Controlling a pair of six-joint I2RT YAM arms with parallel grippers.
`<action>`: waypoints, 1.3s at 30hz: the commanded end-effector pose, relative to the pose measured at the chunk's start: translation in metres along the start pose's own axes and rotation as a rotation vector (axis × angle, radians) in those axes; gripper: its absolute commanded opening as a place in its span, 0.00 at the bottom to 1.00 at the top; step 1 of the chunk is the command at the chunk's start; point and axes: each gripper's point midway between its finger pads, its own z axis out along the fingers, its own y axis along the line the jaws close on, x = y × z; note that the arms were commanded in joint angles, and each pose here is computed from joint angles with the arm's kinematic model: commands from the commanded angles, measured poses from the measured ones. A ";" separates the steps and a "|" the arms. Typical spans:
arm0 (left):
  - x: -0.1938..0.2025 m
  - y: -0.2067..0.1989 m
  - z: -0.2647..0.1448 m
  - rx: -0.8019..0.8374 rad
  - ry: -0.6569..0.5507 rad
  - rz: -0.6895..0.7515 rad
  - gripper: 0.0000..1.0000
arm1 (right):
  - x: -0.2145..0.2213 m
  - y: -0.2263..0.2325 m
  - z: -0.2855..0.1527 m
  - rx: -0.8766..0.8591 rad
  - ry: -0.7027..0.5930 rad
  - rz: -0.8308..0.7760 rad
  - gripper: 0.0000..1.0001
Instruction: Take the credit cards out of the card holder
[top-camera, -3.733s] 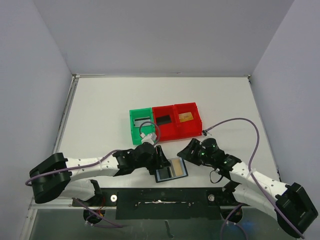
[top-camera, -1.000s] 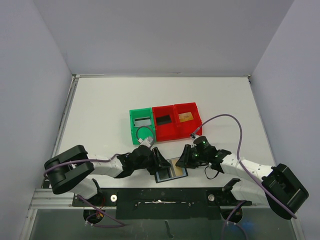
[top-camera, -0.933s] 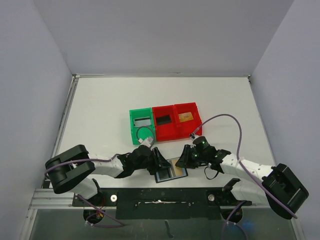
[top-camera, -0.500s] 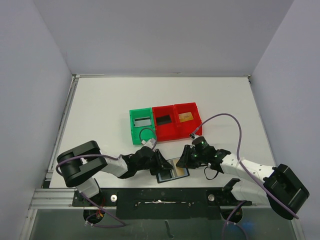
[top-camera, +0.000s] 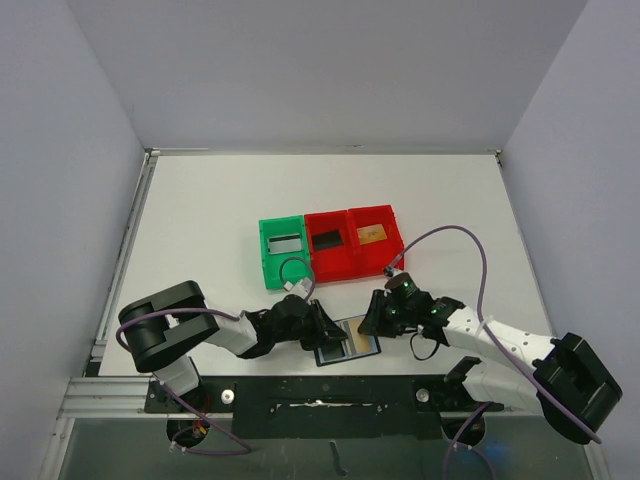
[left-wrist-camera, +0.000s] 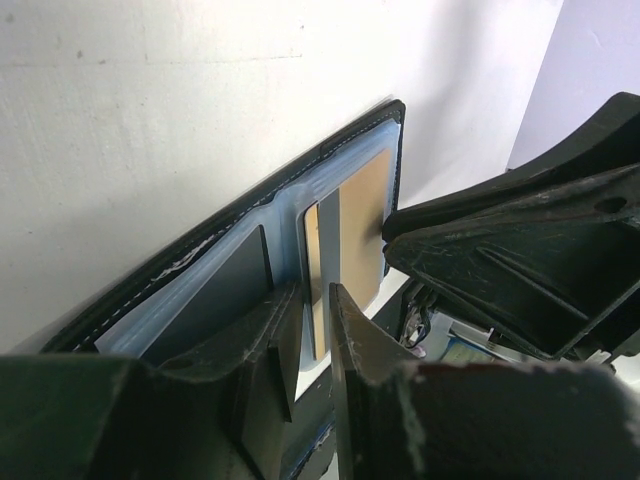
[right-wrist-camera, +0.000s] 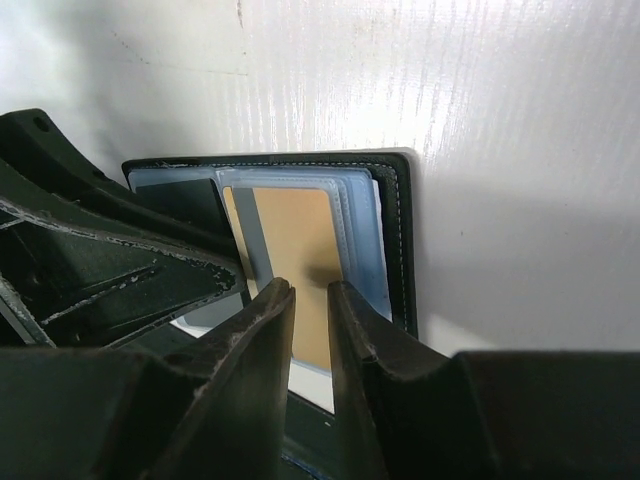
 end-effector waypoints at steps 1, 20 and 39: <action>0.004 0.019 0.001 -0.074 0.001 0.038 0.18 | -0.008 0.004 -0.001 0.015 -0.014 -0.021 0.23; 0.004 0.019 0.001 -0.106 0.003 0.066 0.18 | -0.010 0.011 -0.011 0.031 -0.031 -0.044 0.26; 0.002 0.010 0.001 -0.073 -0.007 0.067 0.00 | -0.001 0.000 -0.007 0.088 0.009 -0.099 0.18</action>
